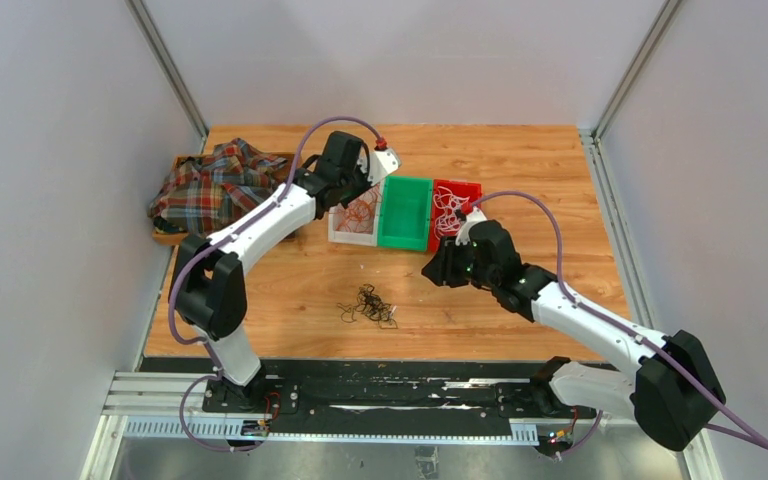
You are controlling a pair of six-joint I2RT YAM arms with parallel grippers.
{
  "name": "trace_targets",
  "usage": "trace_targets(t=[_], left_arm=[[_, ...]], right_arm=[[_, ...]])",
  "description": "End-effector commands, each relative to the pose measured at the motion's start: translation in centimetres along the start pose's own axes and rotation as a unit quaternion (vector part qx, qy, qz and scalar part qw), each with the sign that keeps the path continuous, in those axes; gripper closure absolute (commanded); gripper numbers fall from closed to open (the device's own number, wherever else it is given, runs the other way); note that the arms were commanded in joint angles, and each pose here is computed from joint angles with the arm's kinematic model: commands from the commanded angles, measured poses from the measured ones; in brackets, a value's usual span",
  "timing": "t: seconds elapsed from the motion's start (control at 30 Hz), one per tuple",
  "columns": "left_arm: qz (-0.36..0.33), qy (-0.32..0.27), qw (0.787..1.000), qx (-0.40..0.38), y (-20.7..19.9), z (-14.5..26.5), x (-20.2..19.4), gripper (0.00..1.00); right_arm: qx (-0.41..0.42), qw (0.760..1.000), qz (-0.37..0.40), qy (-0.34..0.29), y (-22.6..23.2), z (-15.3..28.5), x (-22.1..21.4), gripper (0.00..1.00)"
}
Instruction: Untangle the cables
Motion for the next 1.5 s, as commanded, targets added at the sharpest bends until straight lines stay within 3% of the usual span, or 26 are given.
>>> trace_targets(t=[0.0,0.3,0.5,0.6,0.77,1.07,1.1,1.2,1.23,1.33,1.47], left_arm=[[0.023,-0.008,0.999,0.032,0.8,0.0,0.1,1.00],[0.022,0.013,0.999,0.034,0.3,-4.3,-0.3,0.93],[-0.002,0.020,1.000,0.013,-0.3,-6.2,-0.5,0.73],[-0.019,0.001,0.999,-0.030,-0.6,-6.0,0.7,0.65],[-0.029,-0.036,0.999,-0.027,1.0,-5.2,2.1,0.60],[-0.038,-0.032,0.994,-0.094,1.6,-3.3,1.1,0.43],[-0.041,-0.036,0.992,-0.112,1.1,-2.7,1.2,0.38],[-0.029,-0.068,0.982,-0.173,-1.1,-0.9,2.2,0.08],[-0.029,-0.074,0.980,-0.185,-1.9,-0.5,2.6,0.04],[-0.035,-0.079,0.977,-0.194,-4.2,-0.5,3.8,0.03],[-0.010,-0.069,0.986,-0.151,-3.7,-2.8,4.4,0.13]], right_arm=[[-0.018,1.000,-0.010,-0.006,-1.0,0.4,-0.1,0.64],[-0.029,0.999,-0.010,-0.021,-1.1,1.4,0.3,0.63],[-0.031,0.999,-0.011,-0.039,-1.2,2.1,0.8,0.62],[-0.028,0.999,-0.012,-0.040,-1.1,2.2,0.9,0.62],[-0.022,0.999,-0.015,-0.039,-0.9,2.2,1.0,0.62],[-0.017,0.999,-0.009,-0.042,-0.8,2.8,0.9,0.61],[-0.016,0.999,-0.009,-0.044,-0.8,2.8,0.9,0.61],[-0.018,0.999,-0.009,-0.042,-0.9,2.7,0.9,0.60],[-0.017,0.999,-0.010,-0.041,-0.8,2.6,0.9,0.60],[-0.016,0.999,-0.012,-0.039,-0.8,2.4,0.9,0.60],[-0.015,0.999,-0.017,-0.036,-0.8,2.2,0.8,0.61]])
Point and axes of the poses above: each gripper's point midway between its finger pads, its own z axis back along the fingers, its own y axis along the line the jaws close on, x = y × z, the point moved 4 cm from there along z, back along the fingers, and after that the axes turned 6 degrees about -z, right-handed, at the moved point
